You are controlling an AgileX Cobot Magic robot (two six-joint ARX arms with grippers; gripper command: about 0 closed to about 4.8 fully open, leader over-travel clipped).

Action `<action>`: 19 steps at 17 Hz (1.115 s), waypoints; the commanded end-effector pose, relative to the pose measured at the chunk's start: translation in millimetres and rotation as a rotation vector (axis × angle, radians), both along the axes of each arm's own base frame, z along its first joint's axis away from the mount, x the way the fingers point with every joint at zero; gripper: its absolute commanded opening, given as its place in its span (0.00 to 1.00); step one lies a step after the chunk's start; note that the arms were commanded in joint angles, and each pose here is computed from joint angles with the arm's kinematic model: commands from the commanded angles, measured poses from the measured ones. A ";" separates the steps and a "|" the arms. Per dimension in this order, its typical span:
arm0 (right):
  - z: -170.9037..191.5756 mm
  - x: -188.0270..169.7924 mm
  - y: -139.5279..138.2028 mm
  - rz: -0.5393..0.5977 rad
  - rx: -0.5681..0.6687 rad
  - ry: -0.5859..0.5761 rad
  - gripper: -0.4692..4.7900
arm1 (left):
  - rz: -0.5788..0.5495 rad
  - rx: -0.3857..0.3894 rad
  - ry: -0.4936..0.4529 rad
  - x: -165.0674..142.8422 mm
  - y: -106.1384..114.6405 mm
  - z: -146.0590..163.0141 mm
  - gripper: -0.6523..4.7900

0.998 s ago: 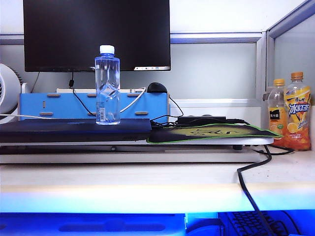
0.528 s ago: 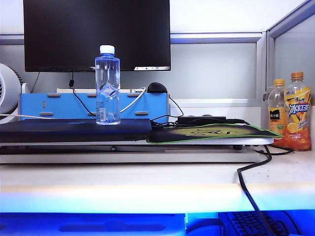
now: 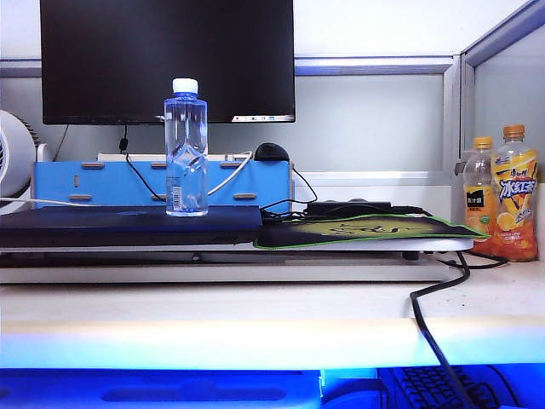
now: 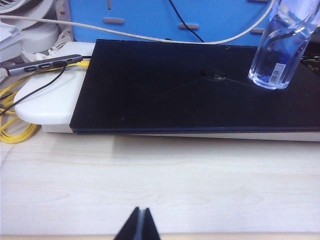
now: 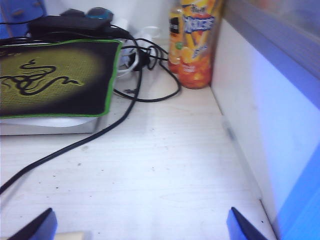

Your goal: Pick up the mineral water bottle and place it on the laptop.

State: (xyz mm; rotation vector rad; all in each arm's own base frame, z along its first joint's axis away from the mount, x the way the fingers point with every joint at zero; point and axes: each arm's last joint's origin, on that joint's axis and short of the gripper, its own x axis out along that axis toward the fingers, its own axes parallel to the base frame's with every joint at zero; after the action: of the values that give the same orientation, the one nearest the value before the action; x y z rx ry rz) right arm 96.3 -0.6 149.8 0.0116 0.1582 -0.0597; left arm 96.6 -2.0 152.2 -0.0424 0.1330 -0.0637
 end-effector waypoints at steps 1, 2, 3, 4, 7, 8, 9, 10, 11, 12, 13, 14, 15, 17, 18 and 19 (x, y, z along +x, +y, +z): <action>-1.5 0.0 0.6 0.043 0.008 0.012 1.00 | -0.003 0.000 -0.011 -0.1 -0.1 1.4 0.12; -1.7 0.0 1.1 0.061 0.011 0.013 1.00 | -0.003 0.000 -0.011 -0.1 -0.1 1.4 0.12; -1.7 0.0 1.3 0.067 0.012 0.014 1.00 | -0.003 0.000 -0.011 -0.1 -0.1 1.4 0.12; -1.7 0.0 1.3 0.067 0.012 0.014 1.00 | -0.003 0.000 -0.011 -0.1 -0.1 1.4 0.12; -1.8 -0.1 0.7 0.047 0.008 0.015 1.00 | -0.003 0.000 -0.011 -0.1 -0.1 1.4 0.12; -1.8 -0.1 0.6 0.041 0.008 0.015 0.63 | -0.003 0.000 -0.011 -0.1 -0.1 1.4 0.12; -1.7 -0.1 0.6 0.041 0.008 0.014 0.20 | -0.003 0.000 -0.011 -0.1 -0.1 1.4 0.12; -1.8 -0.1 0.6 0.041 0.008 0.015 0.09 | -0.003 0.000 -0.011 -0.1 -0.1 1.4 0.12; -1.8 -0.1 0.6 0.041 0.008 0.015 0.09 | -0.003 0.000 -0.011 -0.1 -0.1 1.4 0.12; -1.8 -0.1 0.6 0.041 0.008 0.015 0.09 | -0.003 0.000 -0.011 -0.1 -0.1 1.4 0.12; -1.8 -0.1 0.6 0.041 0.008 0.015 0.09 | -0.003 0.000 -0.011 -0.1 -0.1 1.4 0.12; -1.7 -0.1 0.6 0.041 0.008 0.014 0.09 | -0.003 0.000 -0.011 -0.1 -0.1 1.4 0.12; -1.8 -0.1 0.6 0.041 0.008 0.015 0.09 | -0.003 0.000 -0.011 -0.1 -0.1 1.4 0.12; -1.7 0.0 0.6 0.043 0.009 0.013 0.09 | -0.003 0.000 -0.011 -0.1 -0.1 1.4 0.12; -1.7 0.0 0.6 0.043 0.009 0.013 0.09 | -0.003 0.000 -0.011 -0.1 -0.1 1.4 0.12; -1.6 0.0 0.6 0.041 0.008 0.013 0.09 | -0.003 0.000 -0.011 -0.1 -0.1 1.4 0.12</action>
State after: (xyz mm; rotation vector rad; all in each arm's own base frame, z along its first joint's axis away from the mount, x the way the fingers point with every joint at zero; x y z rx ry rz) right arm 96.2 0.0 148.6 0.0151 0.1713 -0.0148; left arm 96.6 -2.0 152.2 -0.0424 0.1330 -0.0637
